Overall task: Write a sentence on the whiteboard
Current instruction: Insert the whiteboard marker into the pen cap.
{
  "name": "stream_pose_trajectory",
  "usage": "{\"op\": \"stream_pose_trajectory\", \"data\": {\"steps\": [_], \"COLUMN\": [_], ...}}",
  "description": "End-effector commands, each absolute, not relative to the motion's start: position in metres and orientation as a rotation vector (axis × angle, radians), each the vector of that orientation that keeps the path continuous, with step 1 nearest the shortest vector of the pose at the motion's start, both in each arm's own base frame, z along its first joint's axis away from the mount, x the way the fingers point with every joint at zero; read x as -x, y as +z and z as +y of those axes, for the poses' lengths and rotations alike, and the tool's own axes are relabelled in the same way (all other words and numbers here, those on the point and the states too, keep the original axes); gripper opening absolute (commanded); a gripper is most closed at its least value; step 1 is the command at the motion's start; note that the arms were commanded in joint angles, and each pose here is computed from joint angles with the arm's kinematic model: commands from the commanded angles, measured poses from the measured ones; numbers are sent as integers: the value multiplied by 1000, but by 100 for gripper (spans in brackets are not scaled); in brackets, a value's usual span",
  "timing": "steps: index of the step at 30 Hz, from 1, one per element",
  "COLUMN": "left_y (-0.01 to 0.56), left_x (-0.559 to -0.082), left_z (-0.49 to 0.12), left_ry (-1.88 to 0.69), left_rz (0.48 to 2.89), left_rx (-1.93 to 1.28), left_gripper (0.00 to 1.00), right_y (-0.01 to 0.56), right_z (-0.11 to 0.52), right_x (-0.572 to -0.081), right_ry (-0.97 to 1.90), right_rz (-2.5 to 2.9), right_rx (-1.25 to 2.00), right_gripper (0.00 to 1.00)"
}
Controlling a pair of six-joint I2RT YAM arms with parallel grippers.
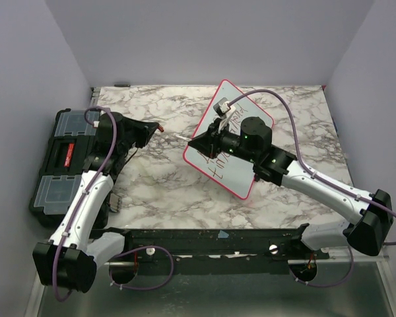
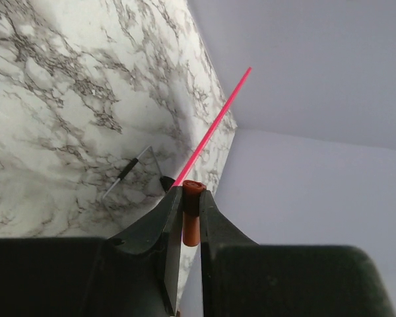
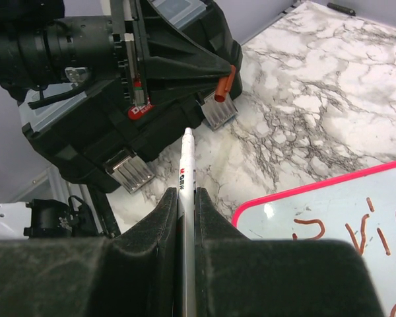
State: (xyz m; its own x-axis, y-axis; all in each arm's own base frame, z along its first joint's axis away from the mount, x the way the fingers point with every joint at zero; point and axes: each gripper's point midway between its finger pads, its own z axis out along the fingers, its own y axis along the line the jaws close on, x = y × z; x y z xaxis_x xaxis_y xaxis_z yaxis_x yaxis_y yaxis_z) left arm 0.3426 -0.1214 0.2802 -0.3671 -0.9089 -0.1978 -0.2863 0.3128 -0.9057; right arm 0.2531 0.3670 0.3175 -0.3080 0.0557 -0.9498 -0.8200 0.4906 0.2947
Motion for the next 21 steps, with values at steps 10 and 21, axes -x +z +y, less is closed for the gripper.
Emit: {"op": "stream_pose_trajectory", "data": {"steps": [10,21], "left_y": [306,306], "left_x": [-335,-334], "left_z": [-129,-134], "left_ry": [-1274,-1329], "left_rz": [1695,1677], "left_rx": [1160,1144], "left_gripper": [0,0], "right_y": [322,316], "right_z": [387,399], "right_x": [-254,-260], "right_ry": [1019,1022], "right_rz": [1582,1590], "right_rx": [671,672], "right_gripper": [1,1]}}
